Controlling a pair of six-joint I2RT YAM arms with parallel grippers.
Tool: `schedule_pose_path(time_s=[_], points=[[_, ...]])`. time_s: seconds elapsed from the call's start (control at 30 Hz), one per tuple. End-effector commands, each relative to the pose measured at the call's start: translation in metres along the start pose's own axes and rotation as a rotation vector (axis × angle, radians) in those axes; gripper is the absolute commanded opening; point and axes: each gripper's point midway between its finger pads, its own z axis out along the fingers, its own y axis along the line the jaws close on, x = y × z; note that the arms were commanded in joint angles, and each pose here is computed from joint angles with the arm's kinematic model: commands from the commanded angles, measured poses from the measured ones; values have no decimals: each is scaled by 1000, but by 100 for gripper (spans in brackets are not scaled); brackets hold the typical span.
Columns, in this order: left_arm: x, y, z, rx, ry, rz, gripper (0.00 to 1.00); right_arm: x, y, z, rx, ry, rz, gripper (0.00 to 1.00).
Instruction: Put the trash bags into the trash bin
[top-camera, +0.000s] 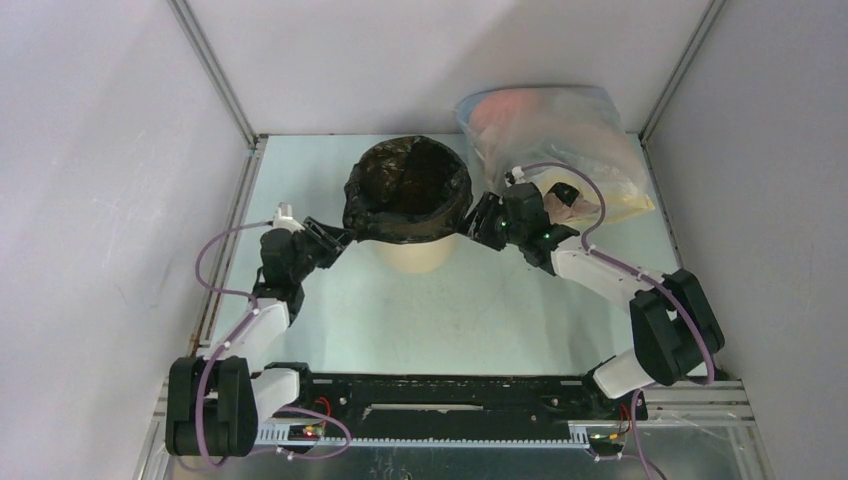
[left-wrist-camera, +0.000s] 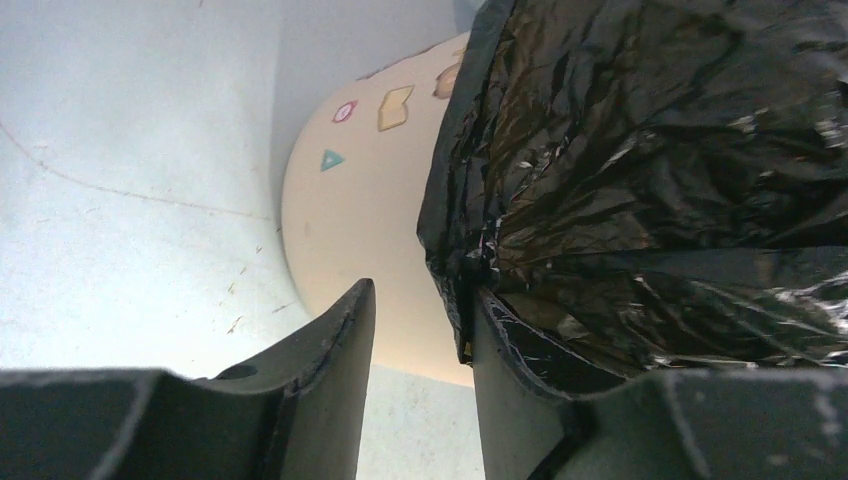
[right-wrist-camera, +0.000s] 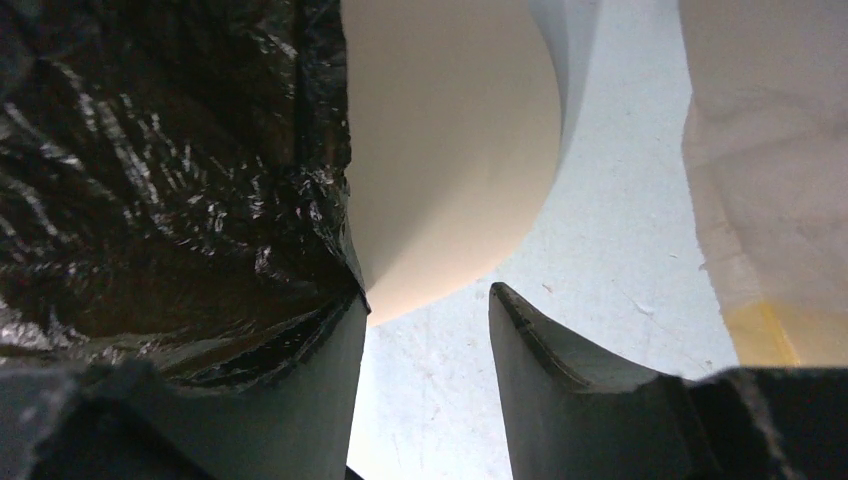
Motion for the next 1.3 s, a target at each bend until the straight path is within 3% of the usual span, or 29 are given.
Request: schedule_pose_path(time_s=[0.0, 0.2, 0.4, 0.57, 0.73, 0.83, 0.9, 0.97, 1.27], points=[[-1, -3, 1, 46, -14, 58, 44, -5, 0, 8, -18, -12, -20, 51], [-1, 0, 1, 38, -16, 83, 44, -8, -6, 2, -28, -29, -31, 53], [-11, 16, -3, -43, -94, 112, 50, -21, -15, -16, 21, -104, -64, 64], [-10, 12, -6, -33, -86, 128, 50, -27, -2, -27, -31, -136, -117, 62], [-6, -13, -23, 47, -64, 148, 61, -15, 30, -42, -117, -138, -195, 66], [-3, -21, -39, 65, -68, 133, 74, 2, 34, -48, -103, -121, -201, 79], [2, -24, -48, 76, -67, 118, 80, 20, 35, -51, -109, -112, -181, 91], [8, -26, -55, 102, -62, 90, 84, 32, 42, -55, -173, -118, -141, 96], [34, -58, -60, 248, -2, -127, 89, 55, 73, -52, -254, -138, 136, 97]])
